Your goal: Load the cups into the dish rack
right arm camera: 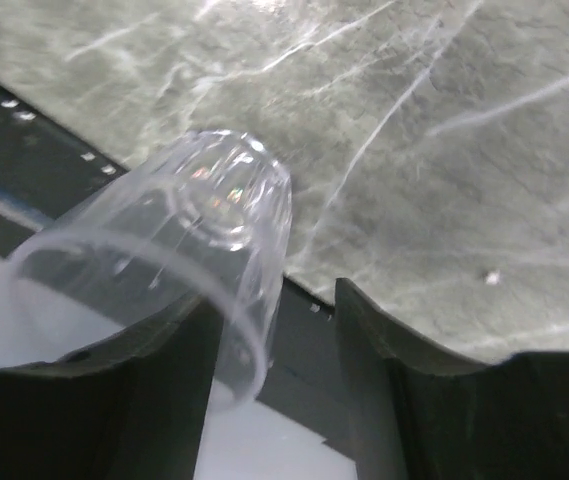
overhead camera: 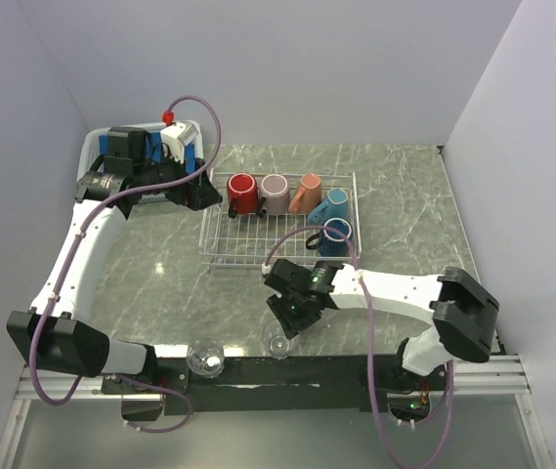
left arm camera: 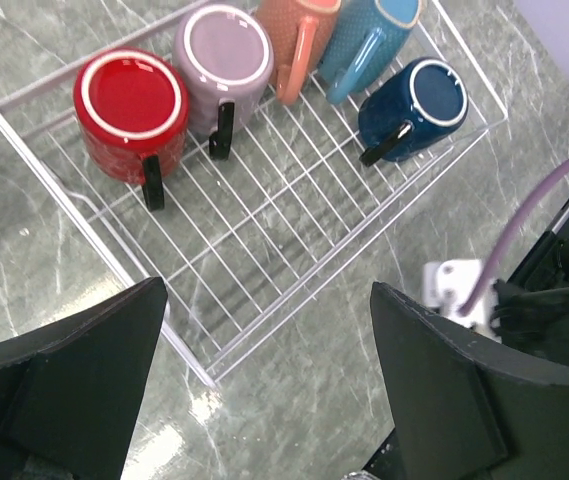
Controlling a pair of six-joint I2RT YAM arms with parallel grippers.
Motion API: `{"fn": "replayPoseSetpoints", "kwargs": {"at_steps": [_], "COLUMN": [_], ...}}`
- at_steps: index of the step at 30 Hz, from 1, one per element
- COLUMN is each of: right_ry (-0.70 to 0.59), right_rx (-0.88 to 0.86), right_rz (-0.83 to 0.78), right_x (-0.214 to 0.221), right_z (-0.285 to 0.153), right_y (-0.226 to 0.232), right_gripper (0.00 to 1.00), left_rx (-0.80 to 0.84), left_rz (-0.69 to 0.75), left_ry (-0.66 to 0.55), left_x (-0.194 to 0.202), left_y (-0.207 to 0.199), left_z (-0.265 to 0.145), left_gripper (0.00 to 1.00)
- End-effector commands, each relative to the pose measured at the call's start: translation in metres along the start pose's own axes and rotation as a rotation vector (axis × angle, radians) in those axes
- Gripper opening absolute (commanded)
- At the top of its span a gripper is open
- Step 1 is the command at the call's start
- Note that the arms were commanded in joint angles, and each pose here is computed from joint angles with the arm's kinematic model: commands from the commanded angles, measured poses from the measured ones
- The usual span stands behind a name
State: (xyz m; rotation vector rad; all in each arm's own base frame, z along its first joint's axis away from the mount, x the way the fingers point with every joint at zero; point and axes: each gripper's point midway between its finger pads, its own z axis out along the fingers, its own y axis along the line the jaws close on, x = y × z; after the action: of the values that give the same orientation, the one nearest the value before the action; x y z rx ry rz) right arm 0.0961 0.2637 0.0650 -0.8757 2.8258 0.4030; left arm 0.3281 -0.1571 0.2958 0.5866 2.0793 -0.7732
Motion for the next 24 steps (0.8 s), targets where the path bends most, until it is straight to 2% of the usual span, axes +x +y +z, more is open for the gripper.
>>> {"fn": "replayPoseSetpoints", "kwargs": {"at_steps": [1,2,4,5,6,9,11,12,13,14,15,17,18,19,21,22,24], "right_ry": [0.001,0.004,-0.004,-0.024,-0.039,-0.115,-0.223,-0.264,-0.368,-0.414,-0.456,-0.625,-0.670,-0.737,-0.797,-0.840,-0.870], "right_rx": [-0.009,0.001,0.016,0.048,0.060,0.077,0.091,0.086,0.047,0.045,-0.029,-0.133,-0.187,-0.305,-0.413,-0.508,-0.607], "right_rz": [-0.029,-0.042,-0.059,-0.078,-0.088,-0.074,-0.021,0.005,0.026,0.104,0.123,0.215,0.232,0.206,0.275,0.237,0.285], "right_x": [-0.003,-0.003,-0.008,-0.016,-0.021,-0.051,-0.085,-0.096,-0.118,-0.129,-0.137,-0.162,-0.169,-0.178,-0.192,-0.203,-0.216], "right_z": [0.022,0.023,0.018,0.009,0.001,-0.043,-0.093,-0.112,-0.150,-0.172,-0.191,-0.245,-0.258,-0.279,-0.296,-0.306,-0.314], "right_y": [0.002,0.001,-0.001,-0.005,-0.007,-0.014,-0.027,-0.031,-0.027,-0.046,-0.042,-0.052,-0.052,-0.039,-0.043,-0.033,-0.035], "right_gripper": [0.43,0.32,0.18,0.03,0.00,0.00,0.00,0.00,0.00,0.00,0.00,0.00,0.00,0.00,0.00,0.00,0.00], "left_rx": [0.003,0.010,0.018,0.024,0.027,0.045,0.066,0.094,0.109,0.130,0.184,0.254,0.321,0.366,0.438,0.512,0.612], "left_rz": [0.041,0.037,0.035,0.032,0.031,0.033,0.053,0.007,0.010,0.012,-0.009,-0.004,-0.048,-0.033,-0.084,-0.076,-0.144], "left_ry": [-0.060,-0.063,-0.073,-0.069,-0.065,-0.072,-0.098,-0.114,-0.139,-0.160,-0.168,-0.200,-0.174,-0.199,-0.192,-0.189,-0.154], "left_x": [-0.027,-0.029,-0.036,-0.037,-0.038,-0.048,-0.061,-0.069,-0.080,-0.088,-0.094,-0.115,-0.116,-0.131,-0.144,-0.148,-0.152], "left_y": [-0.006,-0.007,-0.008,-0.009,-0.008,-0.009,-0.013,-0.016,-0.020,-0.024,-0.030,-0.043,-0.047,-0.058,-0.065,-0.076,-0.088], "left_z": [-0.008,-0.007,-0.007,-0.006,-0.004,-0.002,-0.003,0.001,-0.002,-0.002,0.002,-0.003,0.003,-0.004,-0.004,-0.010,-0.015], "left_gripper": [0.89,0.89,0.89,0.89,0.90,0.90,0.90,0.91,0.92,0.93,0.94,1.00,0.97,0.96,0.96,0.96,0.96]}}
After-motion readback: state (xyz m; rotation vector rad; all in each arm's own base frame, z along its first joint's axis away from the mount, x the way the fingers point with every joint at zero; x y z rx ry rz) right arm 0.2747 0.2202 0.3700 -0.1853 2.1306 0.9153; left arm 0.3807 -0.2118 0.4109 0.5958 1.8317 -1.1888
